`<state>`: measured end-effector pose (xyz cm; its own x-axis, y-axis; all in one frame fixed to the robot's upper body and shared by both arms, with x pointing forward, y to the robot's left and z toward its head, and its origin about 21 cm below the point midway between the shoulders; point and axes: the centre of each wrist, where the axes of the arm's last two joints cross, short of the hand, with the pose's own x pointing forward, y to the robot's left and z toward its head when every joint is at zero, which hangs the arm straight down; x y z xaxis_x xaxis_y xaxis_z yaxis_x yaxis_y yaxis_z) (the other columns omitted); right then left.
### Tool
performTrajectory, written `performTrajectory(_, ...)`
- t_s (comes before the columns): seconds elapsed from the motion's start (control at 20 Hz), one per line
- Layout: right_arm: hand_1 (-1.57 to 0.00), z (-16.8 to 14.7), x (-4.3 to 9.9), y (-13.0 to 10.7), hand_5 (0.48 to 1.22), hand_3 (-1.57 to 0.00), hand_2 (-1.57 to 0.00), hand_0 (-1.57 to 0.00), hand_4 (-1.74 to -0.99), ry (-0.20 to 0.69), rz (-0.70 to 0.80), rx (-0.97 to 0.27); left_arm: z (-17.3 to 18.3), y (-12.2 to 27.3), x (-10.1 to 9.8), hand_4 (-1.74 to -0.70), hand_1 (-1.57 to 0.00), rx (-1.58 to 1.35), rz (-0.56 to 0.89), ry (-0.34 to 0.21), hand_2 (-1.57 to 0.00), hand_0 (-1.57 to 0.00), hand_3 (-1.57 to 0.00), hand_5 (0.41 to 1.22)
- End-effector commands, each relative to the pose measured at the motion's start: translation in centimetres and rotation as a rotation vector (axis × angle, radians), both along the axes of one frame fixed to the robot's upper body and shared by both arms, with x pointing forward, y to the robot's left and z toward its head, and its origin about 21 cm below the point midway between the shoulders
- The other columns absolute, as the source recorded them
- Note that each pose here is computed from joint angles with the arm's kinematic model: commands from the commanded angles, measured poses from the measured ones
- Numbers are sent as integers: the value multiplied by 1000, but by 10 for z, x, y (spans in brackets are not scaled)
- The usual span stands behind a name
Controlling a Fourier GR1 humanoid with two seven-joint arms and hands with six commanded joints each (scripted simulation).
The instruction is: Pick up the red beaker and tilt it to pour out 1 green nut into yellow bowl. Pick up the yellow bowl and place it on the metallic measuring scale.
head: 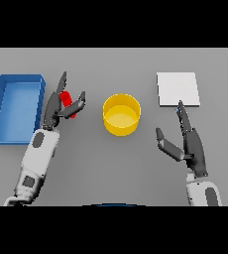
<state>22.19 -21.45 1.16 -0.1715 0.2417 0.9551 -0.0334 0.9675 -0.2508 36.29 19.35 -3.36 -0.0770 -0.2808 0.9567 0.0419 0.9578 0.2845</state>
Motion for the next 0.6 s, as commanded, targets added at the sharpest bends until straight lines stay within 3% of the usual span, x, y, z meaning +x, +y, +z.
performTrajectory(0.0,1,-3,-1,3,691,1,1,1,-1255,10,-6,-1,1,-1,2,-1324,-141,-8,8,-18,-150,-93,-47,741)
performTrajectory(0.05,1,-2,-1,0,690,1,1,1,-1252,4,-9,-7,-2,-6,2,-1355,-364,-23,21,-23,-358,-322,-218,770)
performTrajectory(0.15,1,-4,-2,1,692,1,1,1,-1245,3,-5,-11,-3,-8,2,-1480,-799,-24,41,-12,-794,-772,-584,933)
performTrajectory(0.25,1,-2,1,0,693,1,1,1,-1240,8,-8,-9,-8,-11,2,-1569,-1077,-32,9,-64,-1074,-1060,-891,1036)
performTrajectory(0.4,1,-3,2,0,685,1,1,1,-1232,3,-3,-1,-8,-14,5,-1606,-1318,-52,16,-72,-1317,-1309,-1203,1119)
performTrajectory(0.55,1,-6,2,2,673,1,1,1,-1196,9,-6,-18,-6,-18,7,-1672,-1441,-62,36,-69,-1441,-1437,-1383,1128)
